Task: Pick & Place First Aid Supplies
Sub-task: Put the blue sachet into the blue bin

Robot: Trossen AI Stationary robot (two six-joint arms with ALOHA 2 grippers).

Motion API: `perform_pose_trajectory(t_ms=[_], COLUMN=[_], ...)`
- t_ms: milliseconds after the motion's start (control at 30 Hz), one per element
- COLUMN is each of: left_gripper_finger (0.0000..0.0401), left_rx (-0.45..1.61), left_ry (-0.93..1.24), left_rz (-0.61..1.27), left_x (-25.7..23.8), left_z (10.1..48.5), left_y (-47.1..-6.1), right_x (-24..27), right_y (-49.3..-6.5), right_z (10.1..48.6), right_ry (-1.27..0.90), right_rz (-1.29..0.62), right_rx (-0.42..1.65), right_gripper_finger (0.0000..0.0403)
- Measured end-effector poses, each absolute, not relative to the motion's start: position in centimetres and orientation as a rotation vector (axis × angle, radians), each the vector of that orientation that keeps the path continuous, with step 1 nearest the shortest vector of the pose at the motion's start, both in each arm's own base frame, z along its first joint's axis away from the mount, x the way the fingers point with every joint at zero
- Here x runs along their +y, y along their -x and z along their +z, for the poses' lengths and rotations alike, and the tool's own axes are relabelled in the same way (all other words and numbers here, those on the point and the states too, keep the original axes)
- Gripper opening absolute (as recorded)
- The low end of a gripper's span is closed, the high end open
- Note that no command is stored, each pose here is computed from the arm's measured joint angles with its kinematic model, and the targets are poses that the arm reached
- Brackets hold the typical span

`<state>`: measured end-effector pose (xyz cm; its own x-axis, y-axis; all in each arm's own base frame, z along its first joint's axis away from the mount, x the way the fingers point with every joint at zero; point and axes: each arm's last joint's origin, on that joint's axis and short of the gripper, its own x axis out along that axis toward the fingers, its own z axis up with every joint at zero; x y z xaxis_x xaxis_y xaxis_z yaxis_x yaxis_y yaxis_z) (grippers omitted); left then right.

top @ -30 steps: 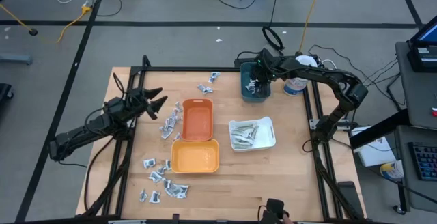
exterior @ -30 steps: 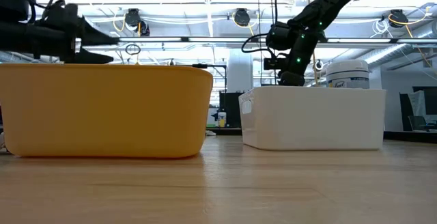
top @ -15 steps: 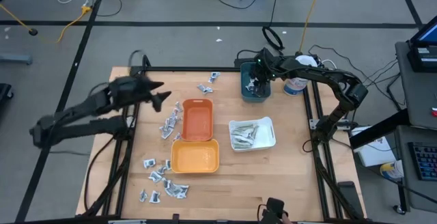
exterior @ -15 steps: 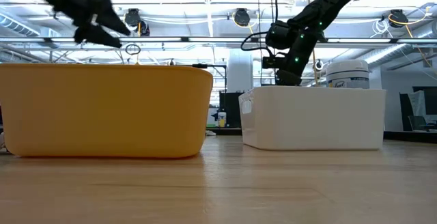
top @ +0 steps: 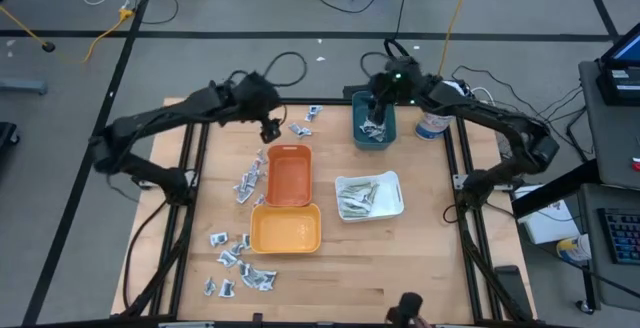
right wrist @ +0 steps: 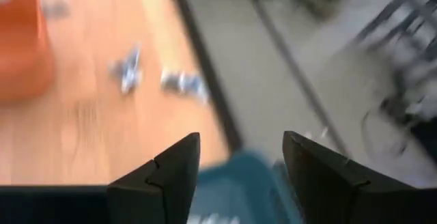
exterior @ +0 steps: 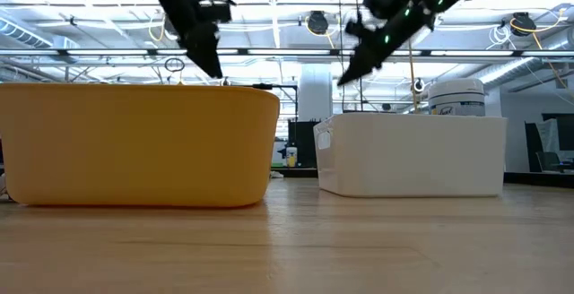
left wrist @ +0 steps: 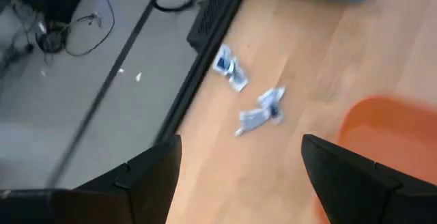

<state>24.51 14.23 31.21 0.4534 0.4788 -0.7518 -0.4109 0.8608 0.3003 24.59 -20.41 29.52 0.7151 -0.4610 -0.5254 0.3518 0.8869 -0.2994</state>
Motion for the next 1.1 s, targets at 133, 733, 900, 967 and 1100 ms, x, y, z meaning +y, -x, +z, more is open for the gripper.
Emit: perform_pose_trajectory(t_ms=[133,733,900,967,1100], left_gripper_finger=[0.0308,0.0308,0.0308,0.0308,0.0308], left_rx=[1.084,1.325,1.377,1.383,1.355], left_ry=[-0.222,-0.198,-0.155,-0.166,-0.208], left_rz=[0.429,0.045,-0.077,-0.104,-0.107], left_x=[16.5,24.9,25.2,25.0,25.1], left_z=[30.0,21.8,19.2,18.6,18.2], left_y=[-25.9,-29.9,-30.1,-30.4,-31.1], right_x=[-19.2,-16.1,-15.9,-15.9,-15.9], right_y=[-23.3,-19.9,-20.1,-20.1,-20.1], right_z=[33.2,38.7,38.7,38.7,38.7], right_ry=[0.259,0.214,0.193,0.194,0.192], right_rz=[-0.474,-0.491,-0.489,-0.488,-0.488], right_rx=[0.456,0.167,0.165,0.162,0.165], right_gripper_finger=[0.0220,0.0216,0.0213,0.0213,0.0212])
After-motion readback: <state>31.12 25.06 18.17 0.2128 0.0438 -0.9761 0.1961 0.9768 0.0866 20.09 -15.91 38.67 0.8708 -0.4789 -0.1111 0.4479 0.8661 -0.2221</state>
